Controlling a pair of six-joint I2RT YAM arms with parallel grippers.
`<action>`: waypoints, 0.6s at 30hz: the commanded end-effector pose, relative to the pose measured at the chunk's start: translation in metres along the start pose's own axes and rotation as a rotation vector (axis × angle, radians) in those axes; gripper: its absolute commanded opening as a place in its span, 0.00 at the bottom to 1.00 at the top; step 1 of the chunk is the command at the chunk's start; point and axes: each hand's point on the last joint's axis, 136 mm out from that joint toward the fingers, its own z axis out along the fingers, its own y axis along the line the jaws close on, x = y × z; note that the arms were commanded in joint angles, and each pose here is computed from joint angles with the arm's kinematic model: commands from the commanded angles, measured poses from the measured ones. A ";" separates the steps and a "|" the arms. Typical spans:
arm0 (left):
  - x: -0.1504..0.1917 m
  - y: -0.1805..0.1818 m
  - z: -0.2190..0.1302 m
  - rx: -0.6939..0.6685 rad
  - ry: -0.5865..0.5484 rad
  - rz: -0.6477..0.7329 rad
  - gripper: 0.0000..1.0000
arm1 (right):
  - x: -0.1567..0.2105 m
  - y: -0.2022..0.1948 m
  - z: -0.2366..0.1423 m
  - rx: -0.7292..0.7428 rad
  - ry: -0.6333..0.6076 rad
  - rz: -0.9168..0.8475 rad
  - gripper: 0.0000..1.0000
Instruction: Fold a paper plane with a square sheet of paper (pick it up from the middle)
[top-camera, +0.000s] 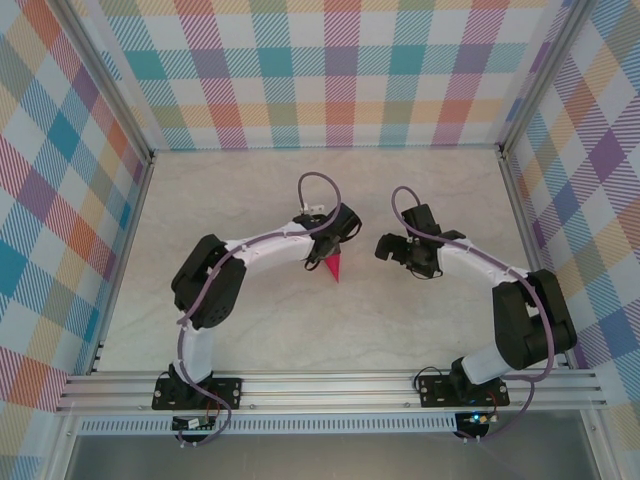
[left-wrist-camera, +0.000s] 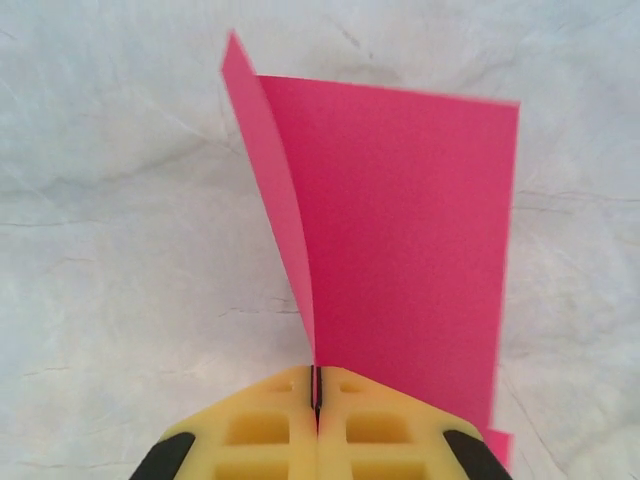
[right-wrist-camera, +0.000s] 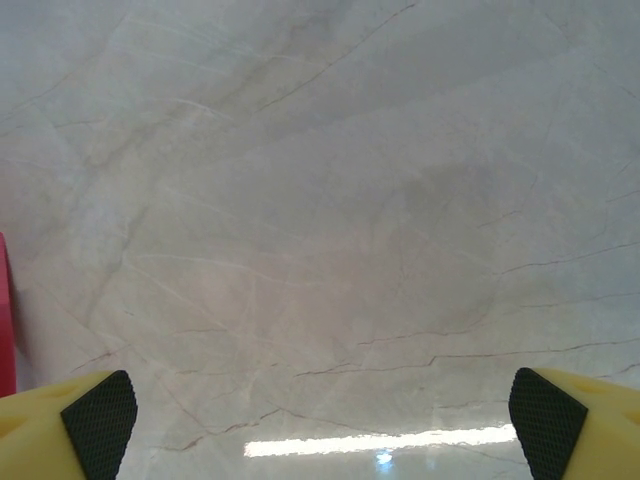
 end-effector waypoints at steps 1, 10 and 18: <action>-0.025 -0.002 -0.033 0.091 -0.079 -0.021 0.00 | 0.000 0.009 -0.007 -0.063 -0.012 0.017 0.98; -0.040 -0.026 -0.081 0.535 -0.056 -0.071 0.00 | -0.001 0.032 -0.024 -0.212 -0.026 0.030 0.96; -0.026 -0.038 -0.060 0.743 0.039 -0.194 0.00 | 0.003 0.058 -0.052 -0.400 -0.058 0.008 0.94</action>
